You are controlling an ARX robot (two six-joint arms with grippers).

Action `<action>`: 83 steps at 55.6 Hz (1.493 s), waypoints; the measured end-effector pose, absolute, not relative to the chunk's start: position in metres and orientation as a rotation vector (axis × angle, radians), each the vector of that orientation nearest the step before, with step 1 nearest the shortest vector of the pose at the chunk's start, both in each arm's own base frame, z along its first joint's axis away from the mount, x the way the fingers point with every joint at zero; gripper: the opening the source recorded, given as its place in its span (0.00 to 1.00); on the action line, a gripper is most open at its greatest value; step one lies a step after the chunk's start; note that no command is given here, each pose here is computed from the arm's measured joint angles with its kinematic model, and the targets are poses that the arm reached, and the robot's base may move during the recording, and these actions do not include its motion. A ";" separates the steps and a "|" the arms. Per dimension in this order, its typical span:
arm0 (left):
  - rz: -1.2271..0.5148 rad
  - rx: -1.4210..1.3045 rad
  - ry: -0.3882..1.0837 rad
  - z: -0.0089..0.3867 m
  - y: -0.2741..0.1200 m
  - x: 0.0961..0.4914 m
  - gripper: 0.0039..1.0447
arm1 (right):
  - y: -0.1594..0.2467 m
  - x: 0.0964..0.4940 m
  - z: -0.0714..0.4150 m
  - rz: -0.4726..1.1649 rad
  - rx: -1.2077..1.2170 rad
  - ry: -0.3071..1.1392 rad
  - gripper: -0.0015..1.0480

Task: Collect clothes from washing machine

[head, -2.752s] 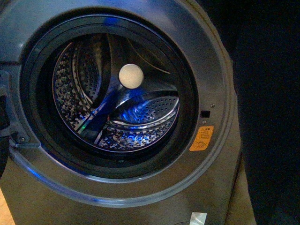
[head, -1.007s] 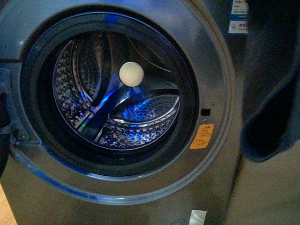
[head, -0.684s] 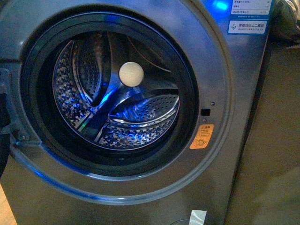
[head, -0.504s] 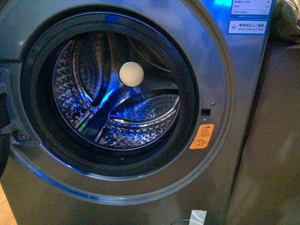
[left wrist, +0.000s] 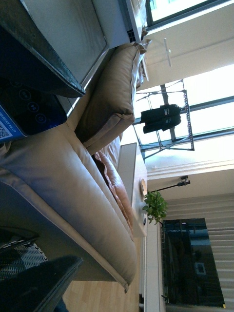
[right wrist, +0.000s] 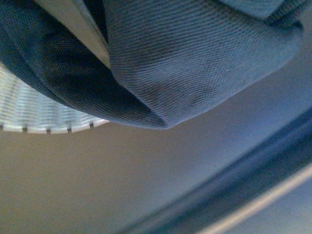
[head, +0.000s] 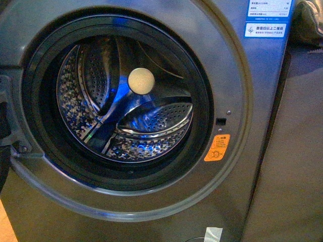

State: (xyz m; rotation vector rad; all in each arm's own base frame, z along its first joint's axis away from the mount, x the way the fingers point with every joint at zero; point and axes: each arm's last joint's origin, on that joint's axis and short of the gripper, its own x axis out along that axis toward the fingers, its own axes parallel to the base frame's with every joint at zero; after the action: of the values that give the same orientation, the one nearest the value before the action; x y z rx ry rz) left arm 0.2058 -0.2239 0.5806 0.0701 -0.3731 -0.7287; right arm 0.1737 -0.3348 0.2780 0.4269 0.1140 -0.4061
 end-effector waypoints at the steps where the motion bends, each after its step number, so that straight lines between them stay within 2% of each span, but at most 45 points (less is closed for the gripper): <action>1: -0.729 0.070 -0.373 0.581 -0.224 0.206 0.94 | -0.339 0.174 0.273 -0.416 0.460 0.133 0.26; 7: -0.729 0.070 -0.373 0.581 -0.224 0.206 0.94 | -0.359 0.173 0.250 -0.470 0.601 0.204 0.43; 18: -0.728 0.069 -0.375 0.581 -0.224 0.205 0.94 | -0.378 0.176 0.221 -0.531 0.774 0.285 0.89; 20: -0.728 0.069 -0.375 0.581 -0.223 0.205 0.94 | -0.378 0.177 0.223 -0.522 0.772 0.277 0.95; 25: -0.728 0.069 -0.376 0.581 -0.223 0.205 0.94 | -0.363 0.177 0.237 -0.474 0.725 0.229 0.93; 30: -0.728 0.069 -0.376 0.581 -0.223 0.205 0.94 | -0.331 0.178 0.273 -0.368 0.644 0.147 0.93; 38: -0.728 0.069 -0.376 0.581 -0.223 0.205 0.94 | -0.268 0.184 0.323 -0.226 0.484 0.027 0.93; 42: -0.728 0.069 -0.376 0.582 -0.223 0.205 0.94 | -0.225 0.186 0.341 -0.143 0.407 -0.038 0.93; 53: -0.728 0.069 -0.376 0.582 -0.223 0.205 0.94 | -0.122 0.176 0.342 0.032 0.274 -0.202 0.93; 57: -0.728 0.069 -0.376 0.582 -0.223 0.205 0.94 | -0.071 0.162 0.324 0.105 0.254 -0.255 0.93; 61: -0.728 0.068 -0.377 0.582 -0.223 0.205 0.94 | -0.045 0.152 0.306 0.106 0.214 -0.280 0.92; 66: -0.728 0.068 -0.377 0.582 -0.223 0.205 0.94 | -0.016 0.140 0.271 -0.001 0.160 -0.127 0.78; 71: -0.728 0.068 -0.378 0.582 -0.222 0.204 0.94 | -0.002 0.131 0.224 0.003 0.065 -0.003 0.61; 83: -0.728 0.067 -0.379 0.582 -0.222 0.204 0.94 | 0.000 0.123 0.204 -0.002 0.012 0.001 0.24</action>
State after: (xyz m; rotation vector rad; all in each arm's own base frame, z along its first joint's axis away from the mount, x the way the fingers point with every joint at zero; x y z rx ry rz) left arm 0.2042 -0.2221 0.5825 0.0670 -0.3795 -0.7280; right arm 0.1229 -0.0004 0.2036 0.0124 0.0009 -0.0019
